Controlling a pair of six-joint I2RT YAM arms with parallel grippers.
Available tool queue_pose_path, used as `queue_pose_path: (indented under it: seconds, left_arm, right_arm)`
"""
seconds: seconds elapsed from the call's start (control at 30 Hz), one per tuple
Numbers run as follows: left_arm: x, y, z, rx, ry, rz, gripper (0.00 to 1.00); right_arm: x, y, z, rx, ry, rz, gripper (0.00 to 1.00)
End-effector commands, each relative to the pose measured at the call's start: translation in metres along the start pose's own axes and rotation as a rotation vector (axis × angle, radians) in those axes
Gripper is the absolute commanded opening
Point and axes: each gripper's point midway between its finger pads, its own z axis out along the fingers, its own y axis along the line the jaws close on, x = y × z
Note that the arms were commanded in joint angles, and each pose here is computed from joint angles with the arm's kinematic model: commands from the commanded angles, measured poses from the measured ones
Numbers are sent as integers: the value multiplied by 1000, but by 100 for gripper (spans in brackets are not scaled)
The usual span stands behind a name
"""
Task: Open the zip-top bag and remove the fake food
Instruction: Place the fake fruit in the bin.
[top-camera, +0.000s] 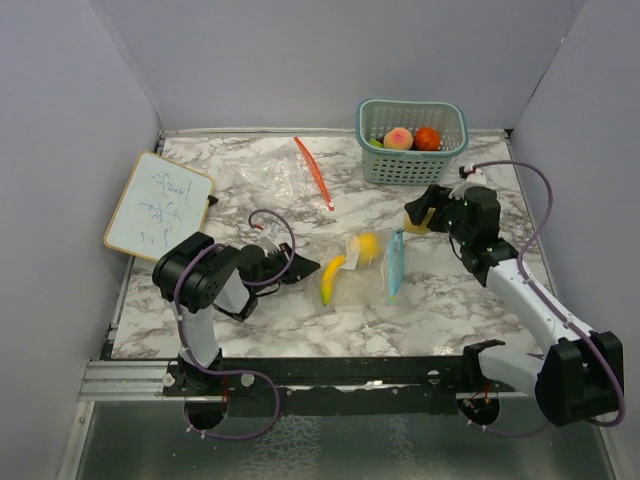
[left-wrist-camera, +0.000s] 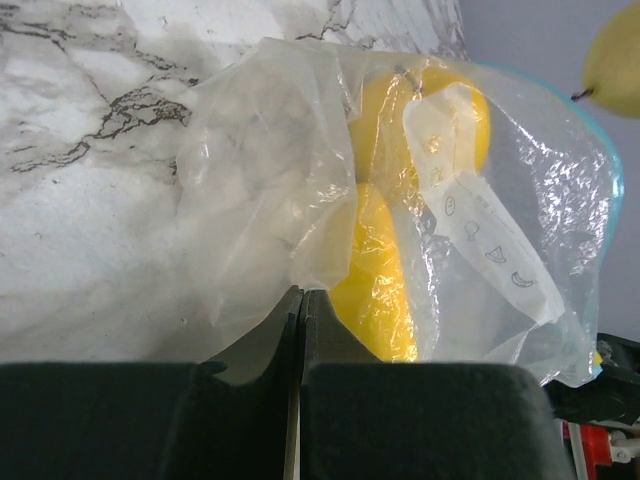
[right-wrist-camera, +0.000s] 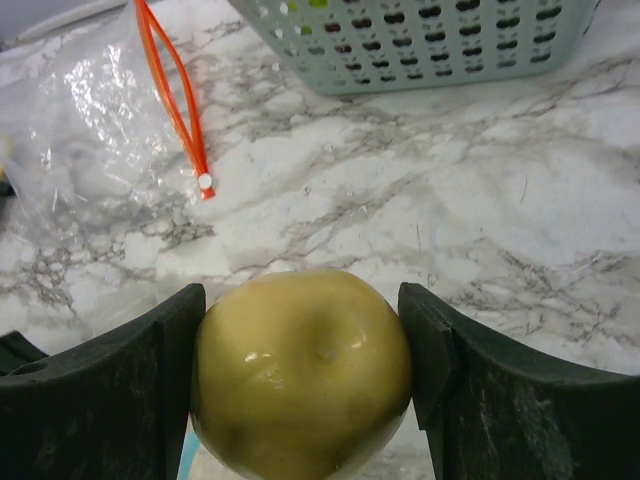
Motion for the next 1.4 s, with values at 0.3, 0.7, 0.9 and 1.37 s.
queue_pose_path:
  seconds: [0.3,0.7,0.9,1.37]
  left_arm:
    - [9,-5,-4,82,7,-45,0]
    - [5,-16,-6,100,10,-36,0]
    - [3,-15,-8,68,19,7,0]
    - [-3,-18,-6,65,7,24,0]
  right_arm:
    - [-149,-14,85,-2,-224,6,56]
    - [-207,-41,183,36,-275,-97,58]
    - [-212,-50,201,62,-280,-145,78]
    - [-208,-14,76,-28,-490,-235,97]
